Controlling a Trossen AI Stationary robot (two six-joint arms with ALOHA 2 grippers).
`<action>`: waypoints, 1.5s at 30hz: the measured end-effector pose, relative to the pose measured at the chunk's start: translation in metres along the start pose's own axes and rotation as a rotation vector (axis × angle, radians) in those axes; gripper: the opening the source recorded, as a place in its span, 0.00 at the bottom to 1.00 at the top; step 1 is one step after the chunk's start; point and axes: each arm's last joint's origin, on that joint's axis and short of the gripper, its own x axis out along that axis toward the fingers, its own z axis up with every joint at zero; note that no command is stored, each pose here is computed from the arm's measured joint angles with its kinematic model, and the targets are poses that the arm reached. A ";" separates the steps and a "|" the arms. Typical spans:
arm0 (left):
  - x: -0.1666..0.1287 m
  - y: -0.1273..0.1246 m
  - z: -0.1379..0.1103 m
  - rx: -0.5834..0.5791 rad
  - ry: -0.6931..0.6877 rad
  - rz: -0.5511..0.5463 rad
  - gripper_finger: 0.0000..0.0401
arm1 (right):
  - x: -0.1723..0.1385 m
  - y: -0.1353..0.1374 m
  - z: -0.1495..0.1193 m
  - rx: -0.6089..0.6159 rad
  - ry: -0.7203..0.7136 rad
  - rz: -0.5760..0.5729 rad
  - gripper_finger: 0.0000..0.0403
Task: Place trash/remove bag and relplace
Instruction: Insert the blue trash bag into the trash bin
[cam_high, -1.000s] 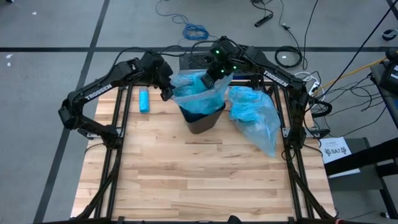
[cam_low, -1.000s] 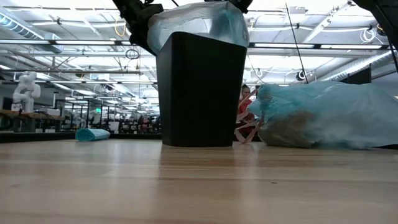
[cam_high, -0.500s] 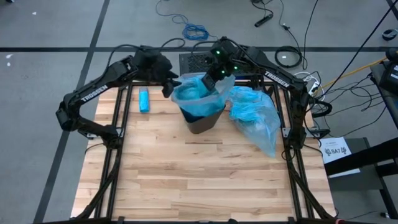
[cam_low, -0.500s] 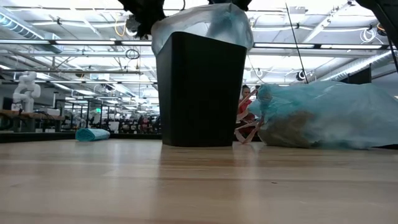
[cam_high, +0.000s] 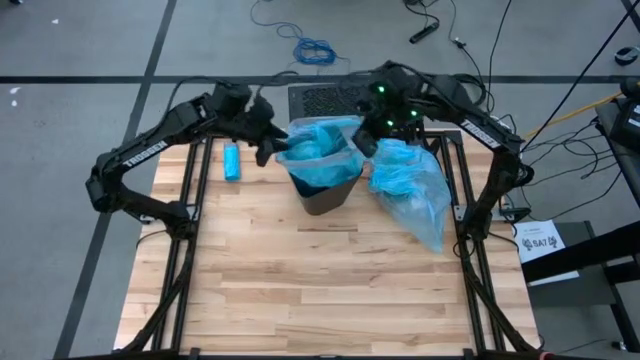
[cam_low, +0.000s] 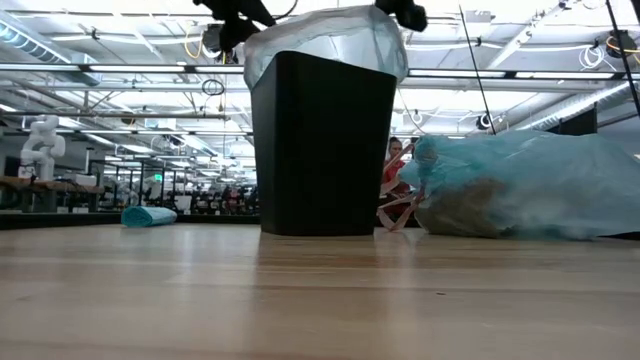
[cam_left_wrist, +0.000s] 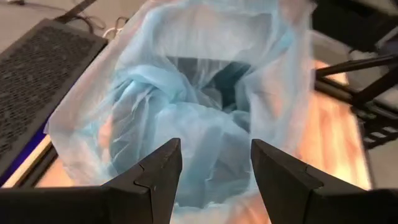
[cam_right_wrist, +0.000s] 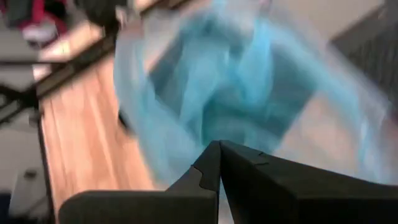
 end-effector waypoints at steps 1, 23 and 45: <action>0.005 -0.002 0.000 0.004 0.011 0.012 0.49 | -0.003 0.002 -0.005 0.002 0.037 -0.004 0.00; 0.060 -0.069 -0.025 -0.130 0.304 -0.233 0.49 | 0.014 0.043 -0.039 -0.124 0.333 0.059 0.00; 0.054 -0.069 -0.047 -0.122 0.488 0.070 0.49 | 0.103 0.061 -0.083 -0.008 0.418 -0.070 0.00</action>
